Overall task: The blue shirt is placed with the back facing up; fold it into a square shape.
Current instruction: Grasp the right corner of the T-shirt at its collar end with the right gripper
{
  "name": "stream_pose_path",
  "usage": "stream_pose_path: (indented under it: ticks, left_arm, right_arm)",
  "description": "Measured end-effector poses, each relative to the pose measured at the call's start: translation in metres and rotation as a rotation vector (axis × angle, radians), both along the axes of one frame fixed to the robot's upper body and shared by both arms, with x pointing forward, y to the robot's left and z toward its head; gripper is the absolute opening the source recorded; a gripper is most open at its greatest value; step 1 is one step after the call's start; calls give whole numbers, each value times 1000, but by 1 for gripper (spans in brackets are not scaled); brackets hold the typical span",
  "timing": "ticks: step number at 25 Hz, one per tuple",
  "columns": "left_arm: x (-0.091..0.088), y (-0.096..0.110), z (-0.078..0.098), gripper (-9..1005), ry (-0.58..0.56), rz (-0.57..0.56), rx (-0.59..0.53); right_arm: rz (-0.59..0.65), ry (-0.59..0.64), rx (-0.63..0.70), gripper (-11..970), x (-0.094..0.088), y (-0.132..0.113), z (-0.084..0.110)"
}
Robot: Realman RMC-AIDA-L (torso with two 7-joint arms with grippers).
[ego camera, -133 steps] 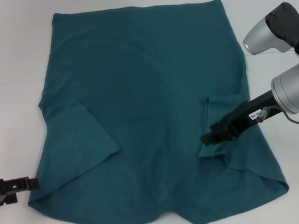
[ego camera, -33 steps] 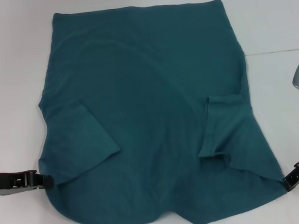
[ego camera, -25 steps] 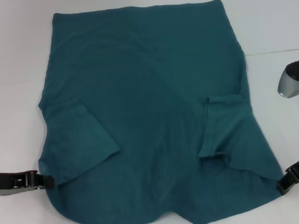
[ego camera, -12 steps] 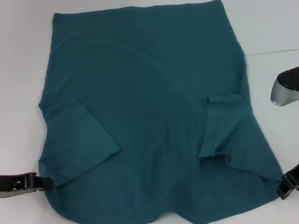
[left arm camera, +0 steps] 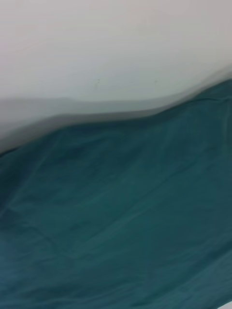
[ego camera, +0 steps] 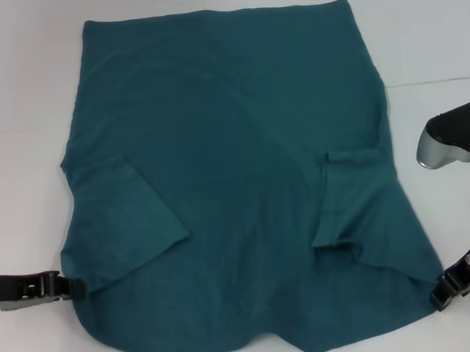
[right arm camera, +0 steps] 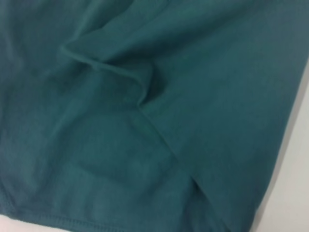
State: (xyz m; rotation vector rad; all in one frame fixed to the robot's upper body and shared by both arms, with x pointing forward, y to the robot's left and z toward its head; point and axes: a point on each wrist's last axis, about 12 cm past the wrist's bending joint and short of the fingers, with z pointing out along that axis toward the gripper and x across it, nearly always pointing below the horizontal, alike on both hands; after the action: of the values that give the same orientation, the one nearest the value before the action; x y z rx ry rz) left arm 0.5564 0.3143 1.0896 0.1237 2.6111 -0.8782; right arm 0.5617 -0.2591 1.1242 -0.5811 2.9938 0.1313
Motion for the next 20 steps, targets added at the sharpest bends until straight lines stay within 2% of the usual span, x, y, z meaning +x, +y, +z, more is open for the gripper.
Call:
stream_pose_path:
  ticks: [14, 20]
  left_arm:
    - [1, 1, 1, 37, -1, -1, 3]
    - [1, 1, 1, 39, 0, -2, 4]
  right_arm:
    - [32, 3, -25, 458, 0, 11, -7]
    - [27, -20, 0, 364, 4, 13, -6]
